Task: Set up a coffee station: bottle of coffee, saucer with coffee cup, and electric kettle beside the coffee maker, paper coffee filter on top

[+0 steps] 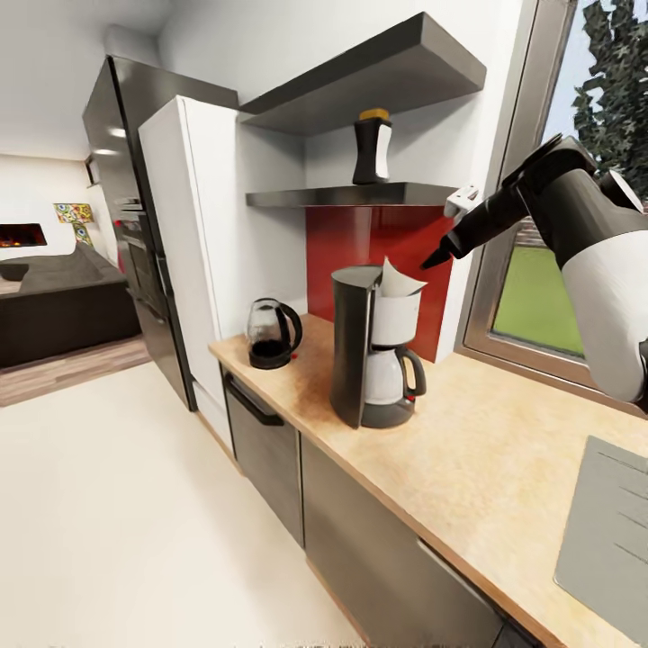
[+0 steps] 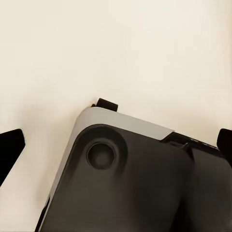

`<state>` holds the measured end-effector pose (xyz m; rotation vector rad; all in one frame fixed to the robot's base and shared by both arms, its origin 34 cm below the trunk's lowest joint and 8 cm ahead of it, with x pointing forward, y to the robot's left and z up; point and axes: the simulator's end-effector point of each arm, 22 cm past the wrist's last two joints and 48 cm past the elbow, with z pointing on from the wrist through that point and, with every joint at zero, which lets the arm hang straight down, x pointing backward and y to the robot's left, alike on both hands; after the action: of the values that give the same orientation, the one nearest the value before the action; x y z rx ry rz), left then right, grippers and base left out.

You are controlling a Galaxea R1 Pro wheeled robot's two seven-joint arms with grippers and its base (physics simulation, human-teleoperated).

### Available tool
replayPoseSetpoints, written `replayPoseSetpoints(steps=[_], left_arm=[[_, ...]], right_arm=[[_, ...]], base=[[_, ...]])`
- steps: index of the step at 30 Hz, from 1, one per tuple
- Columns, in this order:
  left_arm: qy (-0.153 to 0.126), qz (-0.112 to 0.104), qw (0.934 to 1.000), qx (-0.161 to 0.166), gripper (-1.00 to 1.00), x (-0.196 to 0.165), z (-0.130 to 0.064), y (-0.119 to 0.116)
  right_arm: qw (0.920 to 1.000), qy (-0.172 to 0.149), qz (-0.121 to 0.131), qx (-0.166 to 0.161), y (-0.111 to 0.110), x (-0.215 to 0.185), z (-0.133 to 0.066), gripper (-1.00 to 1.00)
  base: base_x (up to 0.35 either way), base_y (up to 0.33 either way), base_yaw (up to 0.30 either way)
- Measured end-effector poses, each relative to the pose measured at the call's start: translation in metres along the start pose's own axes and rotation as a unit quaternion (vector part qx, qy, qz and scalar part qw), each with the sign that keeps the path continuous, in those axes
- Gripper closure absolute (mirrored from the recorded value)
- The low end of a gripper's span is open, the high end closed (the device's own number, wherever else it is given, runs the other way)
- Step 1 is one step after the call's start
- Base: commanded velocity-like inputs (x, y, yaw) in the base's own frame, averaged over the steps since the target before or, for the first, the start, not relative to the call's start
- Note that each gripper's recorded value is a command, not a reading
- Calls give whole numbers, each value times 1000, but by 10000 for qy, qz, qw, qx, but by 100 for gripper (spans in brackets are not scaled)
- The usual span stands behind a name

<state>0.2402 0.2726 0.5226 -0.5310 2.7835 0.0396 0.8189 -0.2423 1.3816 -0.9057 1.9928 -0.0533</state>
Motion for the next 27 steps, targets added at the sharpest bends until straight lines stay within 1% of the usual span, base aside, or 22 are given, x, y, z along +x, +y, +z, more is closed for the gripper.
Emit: replayPoseSetpoints(steps=[4,9,27], left_arm=[[-1,2,10000,-4,-100,0,0,1],[-2,3,10000,-6,-100,0,0,1],[-3,4,10000,-6,-100,0,0,1]], right_arm=[[10000,2,-3,-2,0,0,0,-100],[10000,9,-8,-1,1,0,0,-100],[10000,16,-19,-4,2,0,1,-100]], base=[[-165,166,7],[-57,59,155],[-5,18,263]])
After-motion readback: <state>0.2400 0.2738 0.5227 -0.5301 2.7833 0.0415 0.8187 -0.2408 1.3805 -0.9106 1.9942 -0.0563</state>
